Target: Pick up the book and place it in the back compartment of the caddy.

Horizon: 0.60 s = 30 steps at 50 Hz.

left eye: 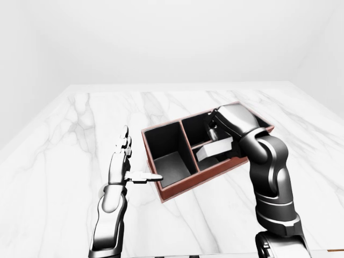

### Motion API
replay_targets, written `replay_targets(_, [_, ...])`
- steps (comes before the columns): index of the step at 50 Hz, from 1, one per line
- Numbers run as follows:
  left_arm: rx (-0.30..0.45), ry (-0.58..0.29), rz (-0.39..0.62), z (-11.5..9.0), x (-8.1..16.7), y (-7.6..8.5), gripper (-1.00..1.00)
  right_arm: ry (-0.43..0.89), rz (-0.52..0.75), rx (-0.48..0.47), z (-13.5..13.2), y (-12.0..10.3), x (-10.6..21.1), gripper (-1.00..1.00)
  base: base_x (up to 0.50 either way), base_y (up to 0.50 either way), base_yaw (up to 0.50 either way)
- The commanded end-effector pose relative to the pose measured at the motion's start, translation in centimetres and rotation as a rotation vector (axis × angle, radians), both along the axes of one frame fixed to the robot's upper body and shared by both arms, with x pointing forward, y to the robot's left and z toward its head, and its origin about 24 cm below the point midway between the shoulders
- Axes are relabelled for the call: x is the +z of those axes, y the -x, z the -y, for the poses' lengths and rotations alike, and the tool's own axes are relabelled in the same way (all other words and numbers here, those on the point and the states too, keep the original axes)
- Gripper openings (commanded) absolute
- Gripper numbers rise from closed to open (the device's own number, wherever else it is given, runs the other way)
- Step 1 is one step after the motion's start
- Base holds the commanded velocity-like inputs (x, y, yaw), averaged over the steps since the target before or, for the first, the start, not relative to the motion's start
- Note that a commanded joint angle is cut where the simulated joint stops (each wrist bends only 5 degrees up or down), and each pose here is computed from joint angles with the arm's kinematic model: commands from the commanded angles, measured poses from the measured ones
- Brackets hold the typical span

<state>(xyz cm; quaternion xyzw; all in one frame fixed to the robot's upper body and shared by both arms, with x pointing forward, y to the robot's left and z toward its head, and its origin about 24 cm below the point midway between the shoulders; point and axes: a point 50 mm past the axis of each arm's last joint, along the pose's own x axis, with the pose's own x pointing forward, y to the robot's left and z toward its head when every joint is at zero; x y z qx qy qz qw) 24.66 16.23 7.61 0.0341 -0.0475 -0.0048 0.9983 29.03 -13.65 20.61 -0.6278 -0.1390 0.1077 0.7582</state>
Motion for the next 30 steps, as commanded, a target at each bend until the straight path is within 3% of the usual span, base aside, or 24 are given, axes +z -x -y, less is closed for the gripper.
replay_targets(1, [0.002, -0.002, -0.004, 0.0, -0.1, 0.0, 1.00, 0.014, -0.019, 0.003, -0.1, -0.7, -0.3, -1.00, 0.00, 0.00, 0.00])
replay_targets(30, [0.001, -0.006, -0.013, 0.1, -0.3, 0.0, 1.00, 0.044, -0.120, -0.014, 0.5, -3.1, -2.0, -1.00, 0.00, 0.00, 0.00])
